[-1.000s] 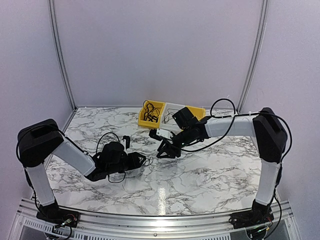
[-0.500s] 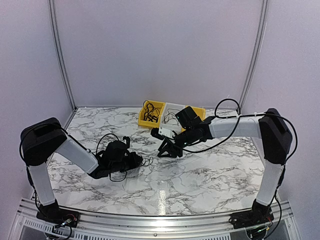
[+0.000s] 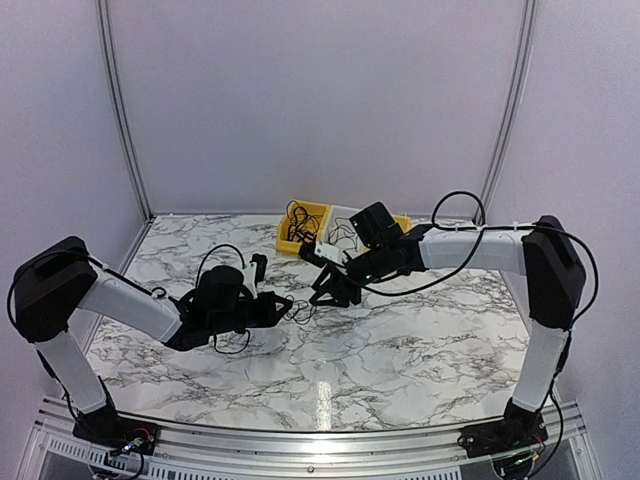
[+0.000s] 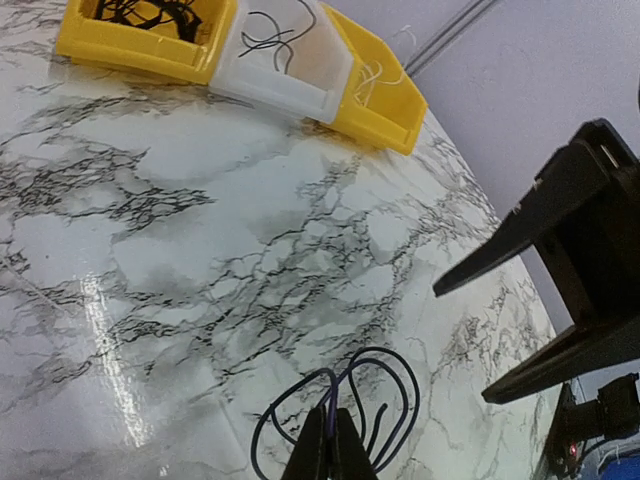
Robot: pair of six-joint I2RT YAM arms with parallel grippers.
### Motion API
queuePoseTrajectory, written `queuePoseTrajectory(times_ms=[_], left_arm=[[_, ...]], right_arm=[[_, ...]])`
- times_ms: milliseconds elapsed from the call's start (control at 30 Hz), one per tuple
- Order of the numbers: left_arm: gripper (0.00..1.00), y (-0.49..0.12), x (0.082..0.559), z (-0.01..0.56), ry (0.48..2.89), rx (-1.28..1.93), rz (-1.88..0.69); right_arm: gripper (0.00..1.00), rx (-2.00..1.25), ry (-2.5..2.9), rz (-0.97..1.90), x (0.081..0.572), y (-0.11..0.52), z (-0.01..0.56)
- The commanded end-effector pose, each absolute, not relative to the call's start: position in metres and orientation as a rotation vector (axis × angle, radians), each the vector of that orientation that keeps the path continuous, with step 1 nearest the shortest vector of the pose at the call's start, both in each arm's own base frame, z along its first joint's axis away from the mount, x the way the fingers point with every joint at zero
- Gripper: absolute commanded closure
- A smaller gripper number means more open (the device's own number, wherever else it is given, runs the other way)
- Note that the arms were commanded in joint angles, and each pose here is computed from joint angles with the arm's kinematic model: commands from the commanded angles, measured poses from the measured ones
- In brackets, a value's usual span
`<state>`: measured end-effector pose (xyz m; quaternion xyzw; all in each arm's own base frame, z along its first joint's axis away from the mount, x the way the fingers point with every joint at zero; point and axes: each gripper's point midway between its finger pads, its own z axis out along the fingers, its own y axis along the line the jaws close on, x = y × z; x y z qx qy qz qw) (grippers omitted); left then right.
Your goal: Untangle the cables
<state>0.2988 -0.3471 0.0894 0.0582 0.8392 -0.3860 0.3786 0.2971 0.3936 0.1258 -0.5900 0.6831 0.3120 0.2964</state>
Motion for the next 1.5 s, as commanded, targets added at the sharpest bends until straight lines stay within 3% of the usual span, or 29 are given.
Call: queuePoseTrajectory(times_ms=[0, 333, 967, 1133, 1300, 1467], left_arm=[[1.00, -0.365, 0.274, 0.114, 2.070, 0.378, -1.090], [1.00, -0.372, 0.263, 0.137, 1.980, 0.426, -1.169], [1.00, -0.380, 0.249, 0.155, 1.892, 0.478, -1.287], [1.00, -0.381, 0.247, 0.153, 1.892, 0.482, -1.295], [0.99, -0.378, 0.250, 0.148, 1.905, 0.455, -1.269], [0.87, -0.373, 0.260, 0.142, 1.920, 0.396, -1.219]], right_arm=[[0.56, -1.494, 1.722, 0.864, 0.305, 0.404, 0.178], [0.53, -1.511, 1.753, 0.993, 0.289, 0.406, 0.163], [0.58, -1.587, 1.737, 1.068, 0.277, 0.407, 0.141], [0.73, -1.594, 1.727, 1.082, 0.275, 0.408, 0.142], [0.99, -1.600, 1.706, 1.103, 0.272, 0.408, 0.147], [1.00, -1.594, 1.703, 1.103, 0.271, 0.407, 0.152]])
